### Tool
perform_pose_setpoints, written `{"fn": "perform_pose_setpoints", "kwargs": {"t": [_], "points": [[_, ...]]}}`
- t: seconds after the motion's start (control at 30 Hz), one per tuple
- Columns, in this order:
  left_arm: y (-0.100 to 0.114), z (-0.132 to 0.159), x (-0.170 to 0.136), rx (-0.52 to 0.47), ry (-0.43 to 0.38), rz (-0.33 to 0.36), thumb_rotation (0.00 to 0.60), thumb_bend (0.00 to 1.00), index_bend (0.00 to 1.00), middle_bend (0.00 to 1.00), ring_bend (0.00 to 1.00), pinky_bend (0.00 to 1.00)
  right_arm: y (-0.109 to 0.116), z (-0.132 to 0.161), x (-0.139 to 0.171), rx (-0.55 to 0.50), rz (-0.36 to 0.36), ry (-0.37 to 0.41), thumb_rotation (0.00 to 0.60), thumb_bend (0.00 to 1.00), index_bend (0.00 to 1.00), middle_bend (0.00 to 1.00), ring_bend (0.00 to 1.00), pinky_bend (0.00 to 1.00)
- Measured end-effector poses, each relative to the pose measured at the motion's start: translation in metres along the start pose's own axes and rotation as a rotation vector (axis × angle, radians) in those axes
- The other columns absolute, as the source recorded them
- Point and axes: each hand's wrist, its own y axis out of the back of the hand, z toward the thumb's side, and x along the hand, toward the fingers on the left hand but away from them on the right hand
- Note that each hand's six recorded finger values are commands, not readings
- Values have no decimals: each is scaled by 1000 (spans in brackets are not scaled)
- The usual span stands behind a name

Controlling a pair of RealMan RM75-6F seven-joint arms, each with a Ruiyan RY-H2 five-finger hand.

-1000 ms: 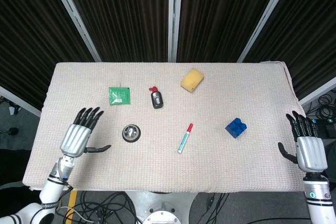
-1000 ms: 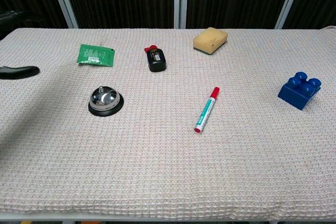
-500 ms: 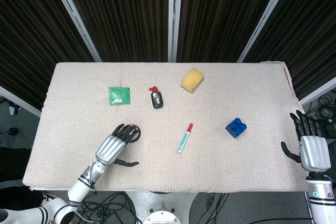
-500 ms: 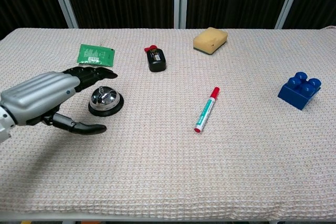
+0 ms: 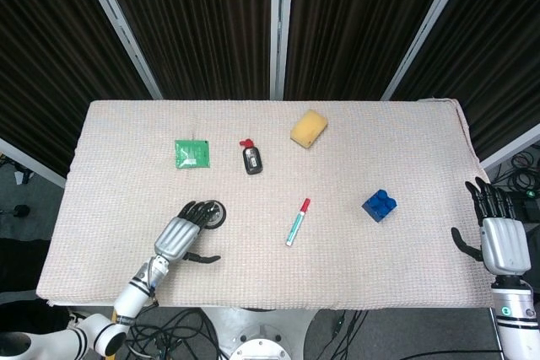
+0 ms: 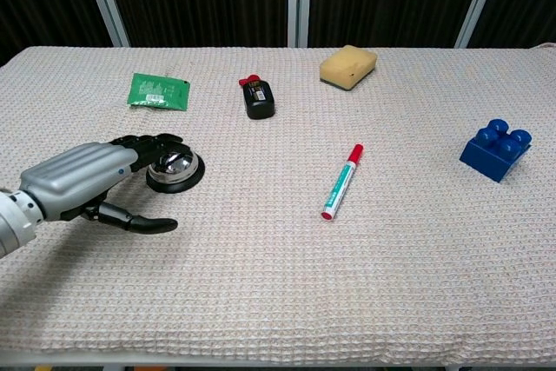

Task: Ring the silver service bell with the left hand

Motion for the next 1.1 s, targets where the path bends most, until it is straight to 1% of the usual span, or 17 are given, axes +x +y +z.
{"fn": "perform_pose_setpoints", "kwargs": {"t": [0.1, 0.23, 0.3, 0.4, 0.47, 0.57, 0.67, 0.83, 0.87, 0.93, 1.1], "points": [[3, 2, 2, -2, -6, 16, 164, 0, 0, 0, 0, 0, 1, 0, 0, -2, -3, 1, 600, 244, 0, 0, 0, 0], [21, 11, 7, -9, -37, 82, 163, 0, 0, 0, 0, 0, 0, 0, 0, -1, 0, 2, 600, 245, 0, 0, 0, 0], [24, 13, 9, -12, -44, 91, 162, 0, 0, 0, 0, 0, 0, 0, 0, 0, 0, 2, 600, 245, 0, 0, 0, 0], [16, 10, 8, -13, -33, 62, 164, 0, 0, 0, 0, 0, 0, 0, 0, 0, -1, 1, 600, 244, 0, 0, 0, 0], [7, 6, 7, -11, -18, 30, 164, 0, 0, 0, 0, 0, 0, 0, 0, 0, -1, -1, 600, 244, 0, 0, 0, 0], [-3, 1, 6, -10, 2, 2, 164, 0, 0, 0, 0, 0, 0, -1, 0, 0, -2, 0, 600, 244, 0, 0, 0, 0], [-1, 1, 9, -4, 0, 16, 163, 0, 0, 0, 0, 0, 1, 0, 0, -1, -3, 1, 600, 244, 0, 0, 0, 0], [19, 8, 17, -2, -18, 94, 162, 0, 0, 0, 0, 0, 1, 0, 0, -2, -5, 3, 600, 245, 0, 0, 0, 0], [19, 8, 17, -2, -18, 97, 161, 0, 0, 0, 0, 0, 1, 0, 0, -2, -4, 3, 600, 244, 0, 0, 0, 0], [17, 8, 16, 0, -16, 88, 161, 0, 0, 0, 0, 0, 0, 0, 0, -1, -2, 2, 600, 244, 0, 0, 0, 0], [-2, 2, 11, 2, 4, 32, 163, 0, 0, 0, 0, 0, 0, -1, -1, 1, 1, -3, 600, 244, 0, 0, 0, 0]]}}
